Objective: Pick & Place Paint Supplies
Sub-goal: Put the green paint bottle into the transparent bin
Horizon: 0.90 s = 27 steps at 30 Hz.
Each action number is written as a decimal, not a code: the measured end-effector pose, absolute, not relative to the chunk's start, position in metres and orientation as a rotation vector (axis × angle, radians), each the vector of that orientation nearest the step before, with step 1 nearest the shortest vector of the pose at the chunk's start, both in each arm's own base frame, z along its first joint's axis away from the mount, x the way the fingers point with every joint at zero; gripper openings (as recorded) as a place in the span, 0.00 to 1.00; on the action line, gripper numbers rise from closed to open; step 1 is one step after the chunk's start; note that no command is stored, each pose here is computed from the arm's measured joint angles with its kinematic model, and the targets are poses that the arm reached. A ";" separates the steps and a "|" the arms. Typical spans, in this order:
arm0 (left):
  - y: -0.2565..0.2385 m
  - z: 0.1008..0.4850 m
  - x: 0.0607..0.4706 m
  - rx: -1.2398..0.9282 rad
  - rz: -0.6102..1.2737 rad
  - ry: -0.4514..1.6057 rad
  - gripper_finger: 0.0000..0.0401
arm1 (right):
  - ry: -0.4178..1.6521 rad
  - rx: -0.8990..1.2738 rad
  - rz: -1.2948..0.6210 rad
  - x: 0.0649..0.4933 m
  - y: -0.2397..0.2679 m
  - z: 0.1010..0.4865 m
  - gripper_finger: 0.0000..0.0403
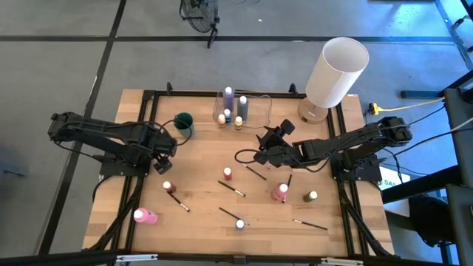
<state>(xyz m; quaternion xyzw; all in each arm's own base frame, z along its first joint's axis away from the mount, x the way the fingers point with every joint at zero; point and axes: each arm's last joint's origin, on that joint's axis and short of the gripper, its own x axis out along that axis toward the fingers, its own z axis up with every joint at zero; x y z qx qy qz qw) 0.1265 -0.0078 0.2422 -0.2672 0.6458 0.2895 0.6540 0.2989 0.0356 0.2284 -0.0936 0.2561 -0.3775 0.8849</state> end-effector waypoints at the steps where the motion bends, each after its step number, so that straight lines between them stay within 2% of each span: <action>1: -0.008 0.242 0.127 -0.616 0.665 1.462 0.74 | 0.533 -0.195 -0.785 0.299 0.036 0.228 0.51; 14: -0.008 0.242 0.126 -0.696 0.761 1.428 0.74 | 0.537 -0.197 -0.785 0.299 0.036 0.228 0.51; 27: -0.007 0.242 0.127 -0.439 0.558 1.478 0.74 | 0.546 -0.188 -0.755 0.299 0.036 0.228 0.51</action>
